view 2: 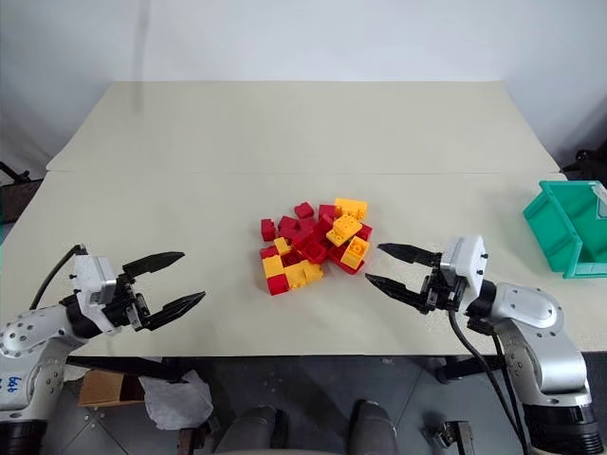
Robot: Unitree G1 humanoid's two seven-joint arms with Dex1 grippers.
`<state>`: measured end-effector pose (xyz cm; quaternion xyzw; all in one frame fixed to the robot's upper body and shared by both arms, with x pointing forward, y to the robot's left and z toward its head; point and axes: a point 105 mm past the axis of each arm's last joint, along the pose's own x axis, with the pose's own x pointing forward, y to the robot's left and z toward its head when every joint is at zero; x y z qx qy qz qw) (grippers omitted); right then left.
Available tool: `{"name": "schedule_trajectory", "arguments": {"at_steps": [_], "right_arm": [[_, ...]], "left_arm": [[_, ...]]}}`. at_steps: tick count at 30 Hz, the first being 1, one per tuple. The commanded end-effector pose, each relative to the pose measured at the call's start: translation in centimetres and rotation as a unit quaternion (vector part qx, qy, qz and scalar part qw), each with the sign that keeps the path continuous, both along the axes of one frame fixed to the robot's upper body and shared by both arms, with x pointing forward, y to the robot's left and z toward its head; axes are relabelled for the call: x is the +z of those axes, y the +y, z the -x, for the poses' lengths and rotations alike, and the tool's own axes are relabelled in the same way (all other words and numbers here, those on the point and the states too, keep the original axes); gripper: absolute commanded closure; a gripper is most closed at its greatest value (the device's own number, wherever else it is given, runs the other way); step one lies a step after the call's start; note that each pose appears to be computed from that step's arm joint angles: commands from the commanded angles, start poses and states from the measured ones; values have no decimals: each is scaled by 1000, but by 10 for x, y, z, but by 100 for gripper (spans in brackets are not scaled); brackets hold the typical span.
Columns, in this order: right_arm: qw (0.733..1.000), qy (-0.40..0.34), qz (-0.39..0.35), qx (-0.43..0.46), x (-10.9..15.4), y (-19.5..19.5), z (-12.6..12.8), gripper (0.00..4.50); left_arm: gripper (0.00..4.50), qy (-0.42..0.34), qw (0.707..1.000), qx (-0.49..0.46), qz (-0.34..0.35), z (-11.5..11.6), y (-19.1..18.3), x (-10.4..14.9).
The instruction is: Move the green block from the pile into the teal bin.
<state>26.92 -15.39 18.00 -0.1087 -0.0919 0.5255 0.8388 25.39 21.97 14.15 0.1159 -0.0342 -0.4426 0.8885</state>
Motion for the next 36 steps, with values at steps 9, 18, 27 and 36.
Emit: {"name": "schedule_trajectory", "arguments": {"at_steps": [9,18,27,36], "right_arm": [[994,36,99,12,-19,28,-29,448],[991,19,125,-45,-29,45,-81,448],[982,-6,129,-140,-24,42,-136,448],[990,-43,131,-28,-21,100,-116,448]], "left_arm": [[0,-8,1000,-8,0,18,-1,-3],[0,-14,1000,-3,19,14,-13,-6],[0,-20,999,-28,24,8,-24,1],[0,-29,998,-41,29,1,-31,7]]}}
